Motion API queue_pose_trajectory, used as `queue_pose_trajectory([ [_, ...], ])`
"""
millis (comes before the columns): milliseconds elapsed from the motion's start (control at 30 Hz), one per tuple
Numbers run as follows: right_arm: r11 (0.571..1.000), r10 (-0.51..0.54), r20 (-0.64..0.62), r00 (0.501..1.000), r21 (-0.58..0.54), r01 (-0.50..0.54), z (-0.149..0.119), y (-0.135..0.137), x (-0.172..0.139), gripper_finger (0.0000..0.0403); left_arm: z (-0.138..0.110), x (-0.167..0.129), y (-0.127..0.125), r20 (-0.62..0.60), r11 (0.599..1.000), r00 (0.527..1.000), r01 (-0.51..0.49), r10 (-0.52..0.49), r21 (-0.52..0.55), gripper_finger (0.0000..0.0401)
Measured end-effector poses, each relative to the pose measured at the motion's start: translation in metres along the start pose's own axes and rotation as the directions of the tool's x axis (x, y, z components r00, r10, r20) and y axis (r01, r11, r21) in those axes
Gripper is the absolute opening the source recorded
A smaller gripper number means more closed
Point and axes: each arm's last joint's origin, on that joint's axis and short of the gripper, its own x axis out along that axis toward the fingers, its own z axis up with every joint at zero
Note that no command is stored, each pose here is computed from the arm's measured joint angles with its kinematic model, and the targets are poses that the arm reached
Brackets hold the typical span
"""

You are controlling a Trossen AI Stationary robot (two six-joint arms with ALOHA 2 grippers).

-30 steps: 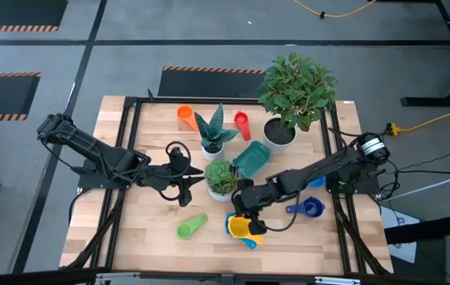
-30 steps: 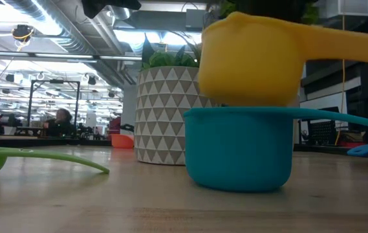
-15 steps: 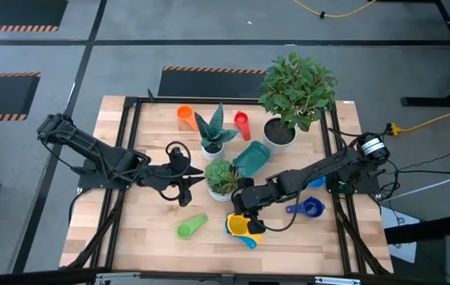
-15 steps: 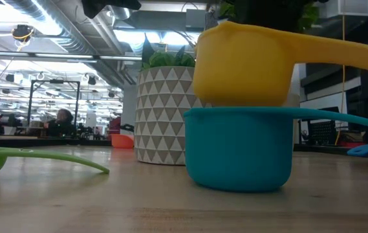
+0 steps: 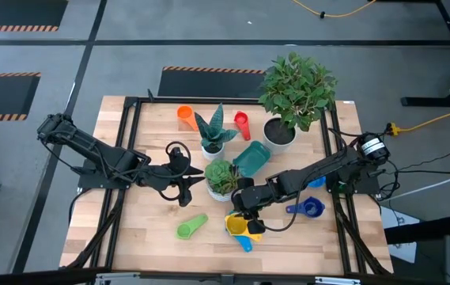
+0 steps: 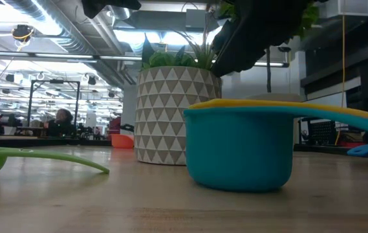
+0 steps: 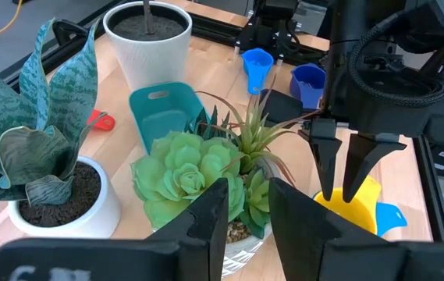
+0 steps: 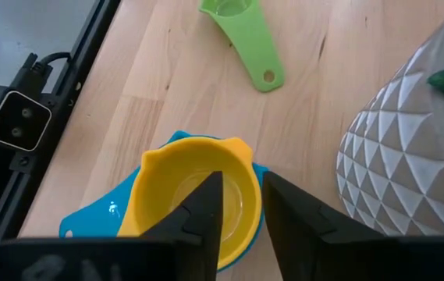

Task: Nest measuring cups in basket
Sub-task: Stack the purple measuring cup on top of the yellow measuring cup

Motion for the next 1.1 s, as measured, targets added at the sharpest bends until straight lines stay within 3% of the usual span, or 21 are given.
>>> queue_pose_trajectory([
  [267, 0.998, 0.057, -0.023, 0.998, 0.003, -0.056, 0.0, 0.002, -0.007, 0.0095, 0.0, 0.0, 0.0, 0.0, 1.0, 1.0, 0.0, 0.0, 0.0, 0.0087],
  [567, 0.99, 0.091, -0.049, 0.995, 0.11, -0.085, 0.0, 0.009, -0.068, 0.0096, -0.001, 0.0, 0.0, -0.007, 1.0, 1.0, -0.004, 0.004, 0.005, 0.0087],
  [800, 0.974, 0.0, -0.136, 0.991, 0.225, 0.031, -0.014, 0.012, -0.111, 0.0097, -0.001, 0.0, 0.0, -0.01, 1.0, 1.0, -0.005, 0.005, 0.008, 0.0087],
  [1100, 0.913, -0.162, -0.312, 0.936, 0.313, 0.262, -0.044, 0.014, -0.139, 0.0097, -0.001, 0.0, 0.0, -0.01, 1.0, 1.0, -0.006, 0.006, 0.009, 0.0087],
])
